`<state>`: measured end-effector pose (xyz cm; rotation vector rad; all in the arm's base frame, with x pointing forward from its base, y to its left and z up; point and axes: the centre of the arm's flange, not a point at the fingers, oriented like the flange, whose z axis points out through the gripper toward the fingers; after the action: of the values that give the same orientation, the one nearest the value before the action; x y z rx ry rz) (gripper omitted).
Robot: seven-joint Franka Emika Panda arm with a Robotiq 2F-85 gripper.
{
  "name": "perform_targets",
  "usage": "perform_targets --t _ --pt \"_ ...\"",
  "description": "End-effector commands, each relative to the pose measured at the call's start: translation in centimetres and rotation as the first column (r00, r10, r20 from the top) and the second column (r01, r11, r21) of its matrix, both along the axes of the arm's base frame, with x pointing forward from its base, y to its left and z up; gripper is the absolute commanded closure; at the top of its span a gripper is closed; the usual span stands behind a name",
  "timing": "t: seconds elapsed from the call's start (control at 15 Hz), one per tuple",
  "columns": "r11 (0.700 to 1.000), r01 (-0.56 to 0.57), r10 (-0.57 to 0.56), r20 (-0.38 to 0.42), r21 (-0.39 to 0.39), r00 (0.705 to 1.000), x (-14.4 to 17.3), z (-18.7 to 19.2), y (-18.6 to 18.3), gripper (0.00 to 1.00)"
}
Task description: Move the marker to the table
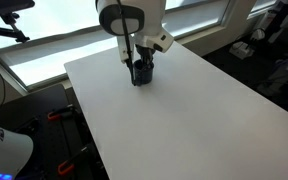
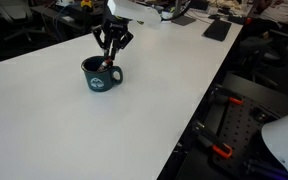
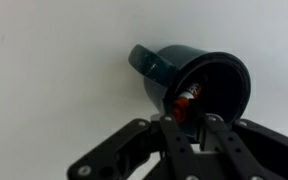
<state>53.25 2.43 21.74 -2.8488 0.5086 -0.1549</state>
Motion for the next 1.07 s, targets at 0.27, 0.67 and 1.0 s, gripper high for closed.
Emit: perform_targets --t 0.27,0.67,1.0 --pt "1.000 -0.007 0.007 -0.006 0.022 1.000 -0.5 0.3 0.0 0.95" --pt "0.999 -0.027 0.027 0.009 0.022 1.000 -0.1 0.2 -0.1 0.95" --pt "0.999 -0.017 0.015 0.072 0.028 0.997 -0.5 1.5 -1.2 0.95"
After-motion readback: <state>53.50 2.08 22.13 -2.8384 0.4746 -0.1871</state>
